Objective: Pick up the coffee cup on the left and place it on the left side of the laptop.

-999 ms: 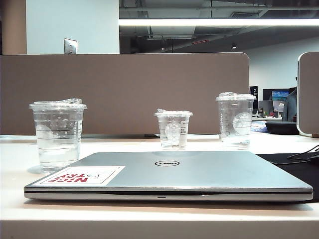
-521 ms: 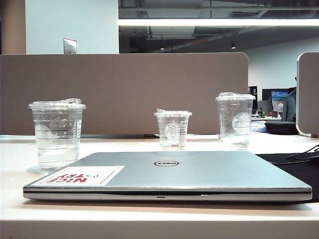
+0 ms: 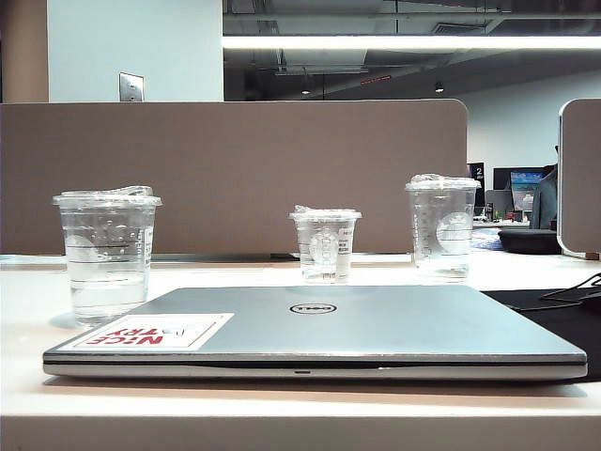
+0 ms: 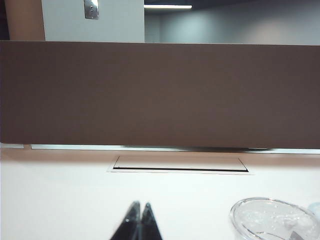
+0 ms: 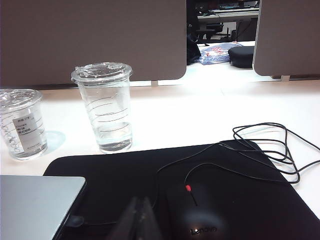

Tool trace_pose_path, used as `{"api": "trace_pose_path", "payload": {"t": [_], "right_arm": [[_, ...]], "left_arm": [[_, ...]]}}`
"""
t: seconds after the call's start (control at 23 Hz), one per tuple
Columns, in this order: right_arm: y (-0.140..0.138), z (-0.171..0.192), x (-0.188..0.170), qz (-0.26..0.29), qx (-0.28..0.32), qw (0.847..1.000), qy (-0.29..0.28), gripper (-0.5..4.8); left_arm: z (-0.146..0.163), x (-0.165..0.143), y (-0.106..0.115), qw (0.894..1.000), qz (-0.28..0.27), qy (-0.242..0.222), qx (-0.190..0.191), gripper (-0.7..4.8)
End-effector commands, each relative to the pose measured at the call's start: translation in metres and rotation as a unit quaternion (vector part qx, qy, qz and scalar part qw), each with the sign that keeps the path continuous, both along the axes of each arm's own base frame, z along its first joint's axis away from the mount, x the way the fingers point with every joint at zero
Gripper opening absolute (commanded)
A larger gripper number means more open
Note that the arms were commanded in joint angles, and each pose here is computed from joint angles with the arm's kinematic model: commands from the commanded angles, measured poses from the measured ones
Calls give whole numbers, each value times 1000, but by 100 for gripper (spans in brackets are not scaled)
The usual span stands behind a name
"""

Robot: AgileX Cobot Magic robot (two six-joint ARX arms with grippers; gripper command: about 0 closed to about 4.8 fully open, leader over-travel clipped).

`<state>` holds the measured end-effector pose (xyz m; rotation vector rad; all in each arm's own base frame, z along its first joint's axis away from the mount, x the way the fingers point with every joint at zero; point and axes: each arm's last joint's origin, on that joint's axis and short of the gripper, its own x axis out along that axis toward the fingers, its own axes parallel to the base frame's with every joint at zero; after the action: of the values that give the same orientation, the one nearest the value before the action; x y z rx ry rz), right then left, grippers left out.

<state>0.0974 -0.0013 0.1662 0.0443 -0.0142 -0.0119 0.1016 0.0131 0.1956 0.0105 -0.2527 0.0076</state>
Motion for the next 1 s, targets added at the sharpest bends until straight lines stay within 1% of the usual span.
{"api": "trace_pose_path", "payload": {"t": [0.04, 0.52, 0.61, 0.65, 0.74, 0.83, 1.0], "right_arm": [[0, 0, 0, -1, 0, 1000, -7, -4], [0, 0, 0, -1, 0, 1000, -7, -4], [0, 0, 0, -1, 0, 1000, -7, -4], [0, 0, 0, -1, 0, 1000, -7, -5], [0, 0, 0, -1, 0, 1000, -7, -4], [0, 0, 0, 0, 0, 1000, -7, -4], [0, 0, 0, 0, 0, 1000, -7, -4]], "left_arm": [[0, 0, 0, 1000, 2, 2, -1, -5], [0, -2, 0, 1000, 3, -3, -1, -5], [0, -5, -1, 1000, 5, -4, 8, -5], [-1, -7, -1, 1000, 9, -2, 22, -5], [-5, -9, -1, 999, 20, 14, 32, -5], [-11, -7, -2, 999, 17, 29, 29, -5], [-22, -5, -10, 996, 5, 83, 24, -5]]}}
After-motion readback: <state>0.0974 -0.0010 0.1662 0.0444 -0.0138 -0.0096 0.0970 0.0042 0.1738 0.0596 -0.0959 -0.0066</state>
